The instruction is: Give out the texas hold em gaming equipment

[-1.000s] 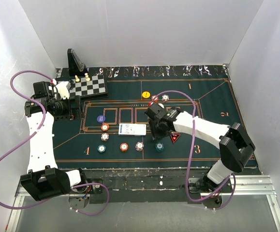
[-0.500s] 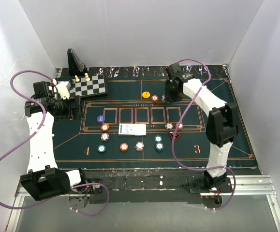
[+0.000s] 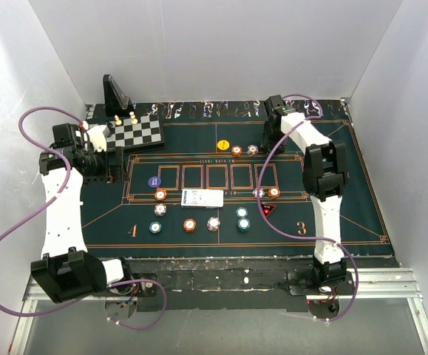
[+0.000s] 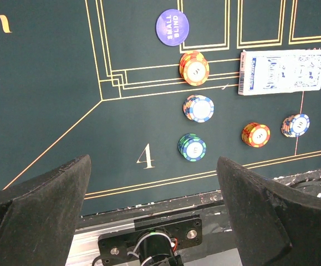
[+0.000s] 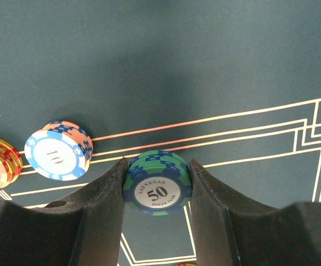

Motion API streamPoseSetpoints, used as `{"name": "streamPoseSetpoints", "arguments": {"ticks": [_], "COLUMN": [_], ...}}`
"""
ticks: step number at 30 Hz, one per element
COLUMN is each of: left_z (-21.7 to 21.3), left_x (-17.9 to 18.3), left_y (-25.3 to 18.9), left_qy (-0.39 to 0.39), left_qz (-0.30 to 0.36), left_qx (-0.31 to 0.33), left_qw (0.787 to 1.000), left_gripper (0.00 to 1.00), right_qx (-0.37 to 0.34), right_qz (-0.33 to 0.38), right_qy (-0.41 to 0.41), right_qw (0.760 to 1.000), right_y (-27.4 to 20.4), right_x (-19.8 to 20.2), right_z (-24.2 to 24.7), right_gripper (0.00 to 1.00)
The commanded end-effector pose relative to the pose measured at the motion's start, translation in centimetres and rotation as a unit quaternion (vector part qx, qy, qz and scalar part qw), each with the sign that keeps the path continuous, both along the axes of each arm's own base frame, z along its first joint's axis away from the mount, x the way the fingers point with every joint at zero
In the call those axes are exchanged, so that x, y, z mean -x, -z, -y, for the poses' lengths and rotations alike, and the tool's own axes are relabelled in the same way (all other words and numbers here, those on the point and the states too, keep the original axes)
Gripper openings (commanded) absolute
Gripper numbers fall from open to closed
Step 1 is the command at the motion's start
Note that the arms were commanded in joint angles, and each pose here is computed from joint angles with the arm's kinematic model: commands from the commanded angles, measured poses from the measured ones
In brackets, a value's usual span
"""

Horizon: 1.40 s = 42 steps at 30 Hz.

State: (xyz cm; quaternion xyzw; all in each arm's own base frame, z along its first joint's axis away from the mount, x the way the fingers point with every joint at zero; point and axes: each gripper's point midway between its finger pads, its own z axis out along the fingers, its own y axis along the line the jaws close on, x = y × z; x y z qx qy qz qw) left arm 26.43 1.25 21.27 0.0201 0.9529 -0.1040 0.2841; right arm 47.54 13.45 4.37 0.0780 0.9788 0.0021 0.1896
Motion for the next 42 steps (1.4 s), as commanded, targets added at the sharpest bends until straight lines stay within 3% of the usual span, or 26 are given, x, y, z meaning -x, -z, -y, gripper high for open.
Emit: {"name": "streamPoseSetpoints", "arguments": {"ticks": [1, 9, 16, 20, 27, 31, 36, 42], "left_z": [-0.2, -0.2, 0.0, 0.2, 0.3, 0.3, 0.4, 0.4], "left_x": [-0.8, -0.8, -0.2, 0.0, 0.4, 0.6, 0.9, 1.1], "left_y": [-0.4, -0.4, -1.1, -1.5, -1.7, -1.7, -2.0, -2.4], "left_qy": [0.006, 0.005, 0.004, 0.004, 0.002, 0.001, 0.001, 0.0], "left_qz": [0.013, 0.011, 0.018, 0.022, 0.023, 0.022, 0.025, 0.029], "left_qx": [-0.002, -0.001, -0.001, 0.002, 0.003, 0.003, 0.003, 0.0], "left_qw": [1.0, 1.0, 1.0, 1.0, 1.0, 1.0, 1.0, 1.0], "left_gripper": [0.98, 0.98, 0.98, 0.98, 0.98, 0.98, 0.98, 0.98], "right_qx": [-0.012, -0.017, -0.047, -0.049, -0.048, -0.027, -0.028, -0.012], "right_qz": [0.019, 0.031, 0.108, 0.111, 0.059, 0.021, -0.004, -0.017], "right_qy": [-0.004, -0.001, -0.019, -0.06, -0.174, -0.203, -0.224, -0.238], "right_qw": [1.0, 0.999, 0.993, 0.991, 0.982, 0.979, 0.974, 0.971], "right_y": [-1.6, -3.2, -11.5, -13.4, -9.8, -6.7, -4.3, -2.6], "right_x": [-1.6, -1.4, 1.7, 7.0, 20.6, 26.4, 30.0, 31.0], "right_z": [-0.2, -0.3, -1.8, -4.2, -9.6, -9.9, -10.2, -10.6], "right_gripper": [0.46, 0.75, 0.8, 0.83, 0.88, 0.89, 0.9, 0.91]}}
